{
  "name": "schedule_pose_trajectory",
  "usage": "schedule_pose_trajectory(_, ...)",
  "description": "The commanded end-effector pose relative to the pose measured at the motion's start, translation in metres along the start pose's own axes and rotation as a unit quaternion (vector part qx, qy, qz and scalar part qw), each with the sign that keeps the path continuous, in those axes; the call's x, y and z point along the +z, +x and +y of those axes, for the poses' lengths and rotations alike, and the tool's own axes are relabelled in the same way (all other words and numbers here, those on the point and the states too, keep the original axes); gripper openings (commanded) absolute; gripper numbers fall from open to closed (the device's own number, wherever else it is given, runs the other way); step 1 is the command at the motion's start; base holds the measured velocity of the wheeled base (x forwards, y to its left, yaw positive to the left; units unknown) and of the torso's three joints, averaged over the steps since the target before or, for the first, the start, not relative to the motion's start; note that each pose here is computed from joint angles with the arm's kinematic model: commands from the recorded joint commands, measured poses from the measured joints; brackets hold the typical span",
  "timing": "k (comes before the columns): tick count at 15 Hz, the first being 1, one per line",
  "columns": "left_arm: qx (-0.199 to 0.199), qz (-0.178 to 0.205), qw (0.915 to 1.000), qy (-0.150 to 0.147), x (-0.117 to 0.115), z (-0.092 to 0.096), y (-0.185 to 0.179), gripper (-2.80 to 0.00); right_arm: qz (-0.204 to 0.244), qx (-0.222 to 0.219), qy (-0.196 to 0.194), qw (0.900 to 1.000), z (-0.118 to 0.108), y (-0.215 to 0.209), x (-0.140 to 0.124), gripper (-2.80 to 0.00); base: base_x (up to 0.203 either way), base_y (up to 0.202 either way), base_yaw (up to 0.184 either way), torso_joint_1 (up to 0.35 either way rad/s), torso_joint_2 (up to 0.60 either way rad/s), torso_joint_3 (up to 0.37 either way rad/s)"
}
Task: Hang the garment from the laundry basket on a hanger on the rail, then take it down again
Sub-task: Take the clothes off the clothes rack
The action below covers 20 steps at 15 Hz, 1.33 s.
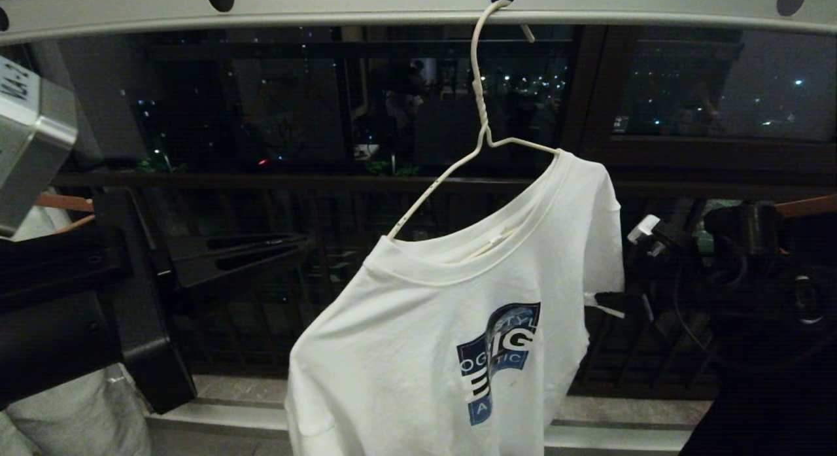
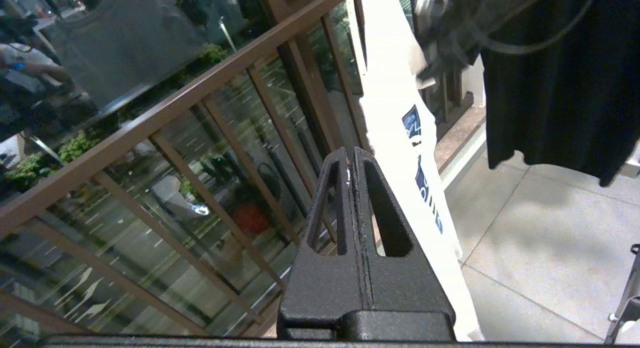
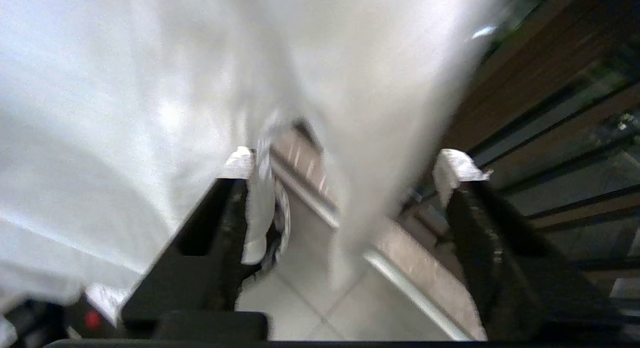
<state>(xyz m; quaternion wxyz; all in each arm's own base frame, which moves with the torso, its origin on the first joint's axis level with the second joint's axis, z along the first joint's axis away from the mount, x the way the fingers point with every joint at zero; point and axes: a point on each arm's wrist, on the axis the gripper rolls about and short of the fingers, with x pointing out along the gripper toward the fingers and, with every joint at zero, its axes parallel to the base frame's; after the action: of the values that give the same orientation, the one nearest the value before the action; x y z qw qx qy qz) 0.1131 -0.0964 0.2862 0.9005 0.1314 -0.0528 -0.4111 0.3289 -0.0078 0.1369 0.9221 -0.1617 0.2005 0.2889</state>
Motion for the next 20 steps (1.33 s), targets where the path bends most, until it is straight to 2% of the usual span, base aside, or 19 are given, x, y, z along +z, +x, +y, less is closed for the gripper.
schedule_pose_trajectory(1,-0.002,0.007,1.0,0.0,-0.003,0.0,0.003,-2.8,-0.051,-0.025,-0.015,0.998,0.009,-0.039,0.031,0.0,0.0,0.0,0.0,0.0,0.0,0.0)
schedule_pose_trajectory(3,-0.003,0.009,1.0,-0.002,-0.004,0.0,0.004,-2.8,-0.088,-0.027,-0.02,0.996,0.031,-0.074,0.045,0.0,0.0,0.0,0.0,0.0,0.0,0.0)
schedule_pose_trajectory(5,-0.004,0.011,0.9999,-0.002,-0.005,-0.001,0.004,-2.8,-0.11,-0.011,-0.026,0.994,0.06,-0.101,0.046,0.0,0.0,0.0,0.0,0.0,0.0,0.0)
schedule_pose_trajectory(6,-0.003,0.01,0.9999,-0.001,-0.005,-0.001,0.003,-2.8,-0.12,-0.007,-0.024,0.992,0.073,-0.115,0.044,-2.8,0.0,0.0,0.0,0.0,0.0,0.0)
schedule_pose_trajectory(10,0.004,-0.013,0.9999,-0.003,-0.002,-0.005,-0.023,-2.8,-0.177,0.008,-0.019,0.984,0.118,-0.176,0.034,-2.8,0.0,0.0,0.0,0.0,0.0,0.0)
schedule_pose_trajectory(12,0.01,-0.018,0.9997,-0.008,-0.002,-0.007,-0.041,-2.8,-0.189,0.015,0.002,0.982,0.135,-0.199,0.028,-2.8,0.0,0.0,0.0,0.0,0.0,0.0)
schedule_pose_trajectory(14,0.032,-0.016,0.9991,-0.021,-0.006,-0.011,-0.065,-2.8,-0.202,0.023,0.045,0.978,0.151,-0.221,0.021,-2.8,0.0,0.0,0.0,0.0,0.0,0.0)
schedule_pose_trajectory(17,0.107,-0.018,0.9937,-0.028,-0.022,-0.02,-0.112,-2.8,-0.222,0.033,0.113,0.968,0.173,-0.25,0.009,-2.8,0.0,0.0,0.0,0.0,0.0,0.0)
schedule_pose_trajectory(19,0.193,-0.014,0.9809,-0.023,-0.038,-0.032,-0.137,-2.8,-0.23,0.037,0.133,0.963,0.189,-0.267,-0.002,-2.8,0.0,0.0,0.0,0.0,0.0,0.0)
schedule_pose_trajectory(20,0.231,-0.027,0.9726,-0.014,-0.041,-0.042,-0.15,-2.8,-0.234,0.037,0.135,0.962,0.196,-0.276,-0.008,-2.8,0.0,0.0,0.0,0.0,0.0,0.0)
